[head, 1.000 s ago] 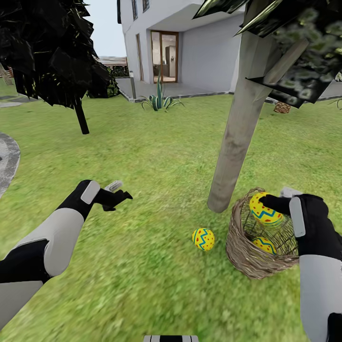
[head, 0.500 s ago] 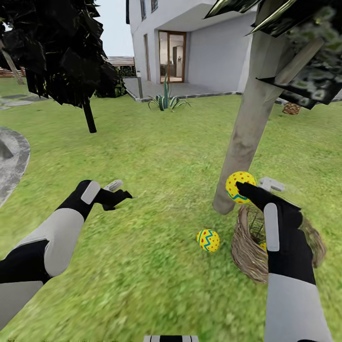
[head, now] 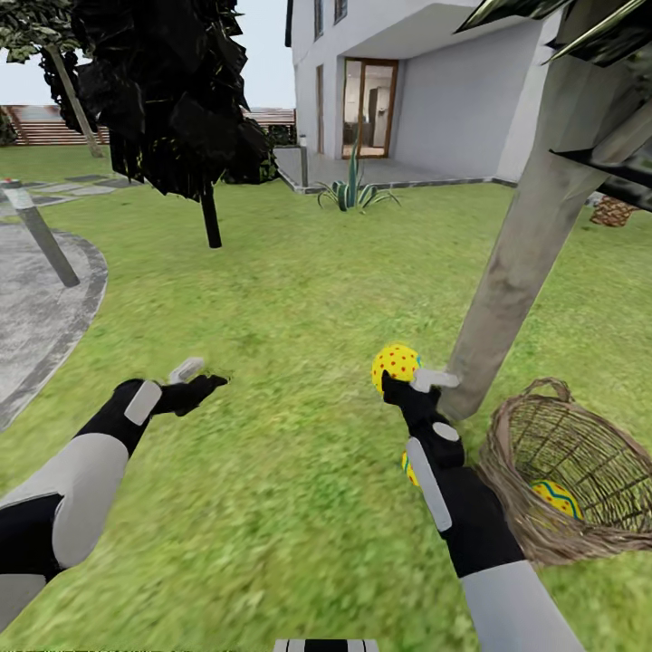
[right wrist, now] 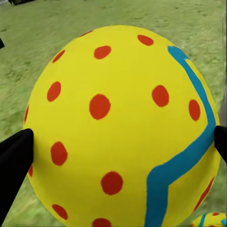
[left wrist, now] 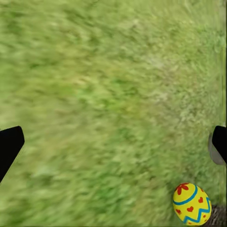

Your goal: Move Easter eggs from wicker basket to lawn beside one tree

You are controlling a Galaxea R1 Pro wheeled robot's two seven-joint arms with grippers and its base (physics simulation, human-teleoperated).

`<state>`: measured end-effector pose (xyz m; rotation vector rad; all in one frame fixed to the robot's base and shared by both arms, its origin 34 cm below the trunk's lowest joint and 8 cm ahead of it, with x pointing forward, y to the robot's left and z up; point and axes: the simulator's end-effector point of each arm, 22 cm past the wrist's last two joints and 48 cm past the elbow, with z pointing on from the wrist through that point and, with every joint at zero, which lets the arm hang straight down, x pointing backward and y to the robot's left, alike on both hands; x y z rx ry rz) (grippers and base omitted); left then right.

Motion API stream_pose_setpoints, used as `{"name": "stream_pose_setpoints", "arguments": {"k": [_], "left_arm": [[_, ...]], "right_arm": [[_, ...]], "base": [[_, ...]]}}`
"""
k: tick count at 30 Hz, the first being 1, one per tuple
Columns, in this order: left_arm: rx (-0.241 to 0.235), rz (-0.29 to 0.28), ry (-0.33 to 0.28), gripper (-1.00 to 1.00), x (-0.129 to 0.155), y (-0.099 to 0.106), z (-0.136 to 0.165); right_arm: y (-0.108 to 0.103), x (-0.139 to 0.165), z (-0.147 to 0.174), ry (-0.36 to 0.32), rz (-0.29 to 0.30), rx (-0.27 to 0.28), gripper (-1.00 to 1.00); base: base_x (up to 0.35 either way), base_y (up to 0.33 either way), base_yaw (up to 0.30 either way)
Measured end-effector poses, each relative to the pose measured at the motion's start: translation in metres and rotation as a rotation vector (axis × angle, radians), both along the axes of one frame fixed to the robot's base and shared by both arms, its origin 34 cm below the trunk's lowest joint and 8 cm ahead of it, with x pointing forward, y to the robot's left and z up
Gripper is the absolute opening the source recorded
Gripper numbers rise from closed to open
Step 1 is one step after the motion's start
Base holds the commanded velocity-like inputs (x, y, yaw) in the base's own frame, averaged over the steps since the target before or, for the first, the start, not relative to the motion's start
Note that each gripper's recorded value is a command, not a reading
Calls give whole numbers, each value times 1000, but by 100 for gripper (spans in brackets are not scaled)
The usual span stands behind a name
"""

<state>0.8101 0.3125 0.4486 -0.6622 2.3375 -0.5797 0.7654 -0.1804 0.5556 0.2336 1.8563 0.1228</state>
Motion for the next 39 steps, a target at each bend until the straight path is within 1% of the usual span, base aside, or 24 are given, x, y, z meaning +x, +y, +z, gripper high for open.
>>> {"name": "stream_pose_setpoints", "arguments": {"k": [2, 4, 5, 6, 7, 8, 10, 11, 13, 14, 16, 17, 18, 19, 20, 21, 22, 25, 29, 36, 37, 39], "left_arm": [[-47, -21, -60, 100, -13, 1, -14], [-83, -41, -124, 100, -21, -5, -21], [-93, -49, -175, 100, -33, -9, -33], [-77, -43, -204, 100, -42, -12, -45], [-65, -36, -225, 100, -46, -13, -49], [-43, -33, -249, 100, -52, -17, -56], [21, -56, -277, 100, -65, -24, -70], [64, -75, -286, 100, -74, -25, -77], [122, -90, -314, 100, -90, -22, -85], [141, -90, -336, 100, -92, -18, -80], [202, -95, -428, 100, -102, -9, -53], [225, -96, -458, 100, -110, -8, -42], [260, -83, -485, 100, -128, -9, -22], [280, -69, -481, 100, -140, -8, -12], [297, -51, -434, 100, -160, -6, -7], [303, -47, -395, 100, -175, -6, -5], [303, -45, -373, 100, -183, -7, -5], [301, -43, -353, 100, -191, -8, -4], [299, -43, -350, 100, -192, -8, -2], [297, -41, -348, 100, -192, -7, -2], [298, -40, -352, 100, -192, -7, 0], [298, -40, -353, 100, -192, -7, 0]], "right_arm": [[2, 0, -21, -22, -22, -3, -100], [10, -1, -25, -49, -14, -7, -100], [15, -12, -46, -37, -8, -9, -100], [15, -20, -62, -31, -14, -12, -100], [15, -23, -67, -34, -17, -15, -100], [15, -26, -75, -33, -20, -17, -100], [21, -33, -94, -9, -6, -28, -100], [26, -37, -103, 6, 6, -35, -100], [30, -41, -112, 20, 16, -42, -100], [31, -41, -113, 23, 18, -43, -100], [34, -43, -117, 34, 23, -41, -100], [36, -44, -120, 40, 26, -39, -100], [42, -46, -123, 51, 32, -33, -100], [44, -47, -124, 55, 34, -30, -100], [49, -48, -125, 57, 40, -29, -100], [53, -49, -125, 58, 49, -30, -100], [55, -49, -125, 57, 54, -31, -100], [56, -50, -126, 59, 58, -33, -100], [60, -57, -132, 69, 69, -37, -100], [59, -59, -135, 74, 68, -41, -100], [56, -72, -163, 140, 67, -64, -100], [47, -84, -190, 206, 49, -92, -100]], "base": [[0, 0, 15], [0, 0, 4], [0, 0, 0], [0, 0, 0], [0, 0, 0], [0, 0, 0], [0, 0, 0], [0, 0, 0], [0, 0, 0], [0, 0, 0], [0, 0, 0], [0, 0, 0], [0, 0, 0], [0, 0, 0], [0, 0, 0], [0, 0, 0], [0, 0, 0], [17, 52, 0], [170, 232, 0], [233, 234, 0], [308, 71, 0], [320, 25, 0]]}}
